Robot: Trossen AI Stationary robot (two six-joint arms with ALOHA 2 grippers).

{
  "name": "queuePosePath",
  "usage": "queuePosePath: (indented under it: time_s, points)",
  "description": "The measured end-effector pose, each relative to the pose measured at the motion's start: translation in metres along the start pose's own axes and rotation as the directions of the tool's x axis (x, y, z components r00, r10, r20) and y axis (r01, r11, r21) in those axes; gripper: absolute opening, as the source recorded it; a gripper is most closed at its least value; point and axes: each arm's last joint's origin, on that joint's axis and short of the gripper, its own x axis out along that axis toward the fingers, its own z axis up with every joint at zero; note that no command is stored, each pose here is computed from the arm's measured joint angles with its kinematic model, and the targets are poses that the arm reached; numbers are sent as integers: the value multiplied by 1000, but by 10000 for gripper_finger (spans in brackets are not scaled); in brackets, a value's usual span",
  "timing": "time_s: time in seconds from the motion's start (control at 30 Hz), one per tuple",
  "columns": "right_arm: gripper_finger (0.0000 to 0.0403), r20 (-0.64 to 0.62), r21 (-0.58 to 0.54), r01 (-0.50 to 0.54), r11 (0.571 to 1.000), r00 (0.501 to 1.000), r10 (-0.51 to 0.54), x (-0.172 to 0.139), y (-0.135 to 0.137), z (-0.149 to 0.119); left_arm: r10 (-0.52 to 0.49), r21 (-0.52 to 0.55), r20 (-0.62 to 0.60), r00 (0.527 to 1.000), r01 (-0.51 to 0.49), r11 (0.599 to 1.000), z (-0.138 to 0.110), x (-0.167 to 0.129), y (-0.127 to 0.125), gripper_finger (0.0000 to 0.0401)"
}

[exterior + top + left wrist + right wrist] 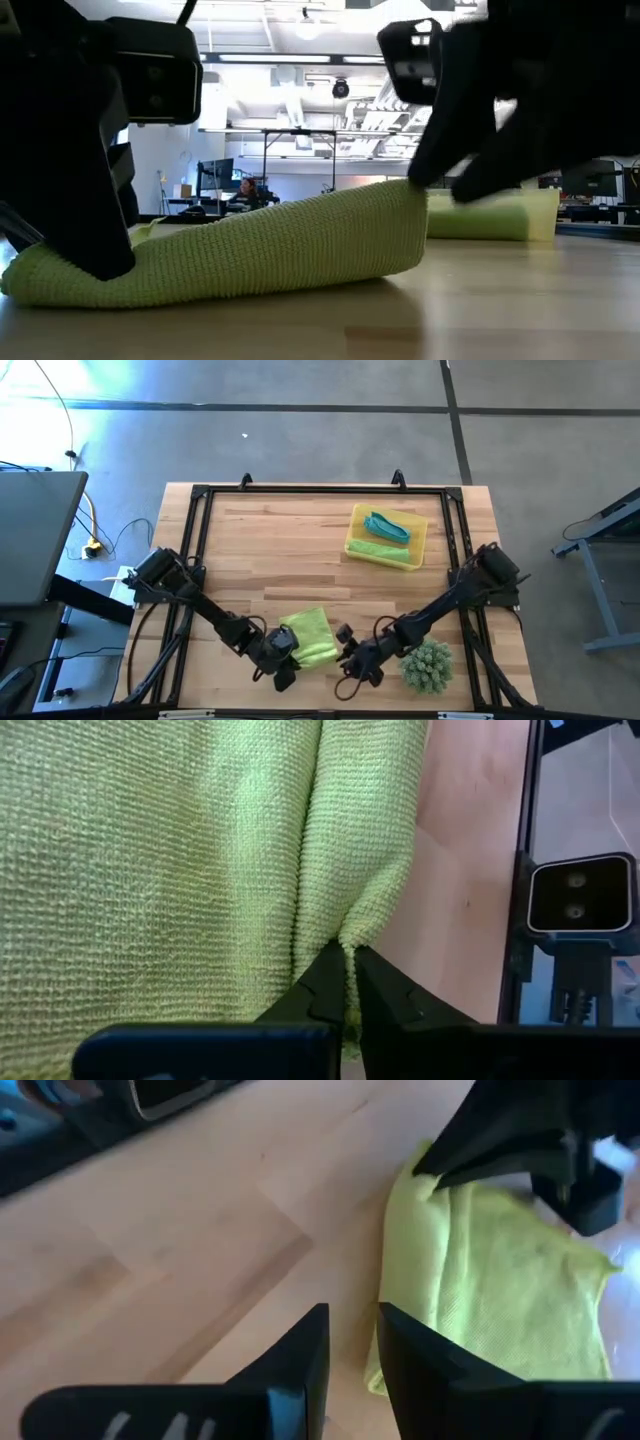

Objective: Roll microfiber towels into tight, uniform cylinder then place into a basket
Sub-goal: Roll the green microfiber towel

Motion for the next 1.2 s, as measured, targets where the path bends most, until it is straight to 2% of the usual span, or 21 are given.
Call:
queuePosePath:
  time_s: [0.13,0.33,0.5,0.7,0.9,1.07,1.2]
  points:
    - [96,-37,-5,15,1000,999,-15,13,5,-9,-10,1,-3,1000,10,1000,1,0,0,2]
    - [131,28,3,36,999,999,-36,13,6,-2,-10,0,-2,1000,10,1000,1,0,0,1]
    - [135,39,2,39,999,998,-39,13,9,0,-9,0,-1,1000,9,1000,1,0,0,1]
    - [135,-11,23,131,991,991,-130,15,-3,-6,-8,-2,1,1000,8,1000,1,0,0,1]
    - [135,-50,60,129,990,991,-126,17,-15,-14,-7,-3,2,1000,7,1000,1,0,0,3]
    - [135,-48,154,68,986,997,-61,20,-20,-19,-6,-8,5,1000,6,1000,1,0,0,4]
    - [135,-68,179,49,983,997,-37,31,-17,-28,-5,-10,10,1000,5,1000,1,0,0,4]
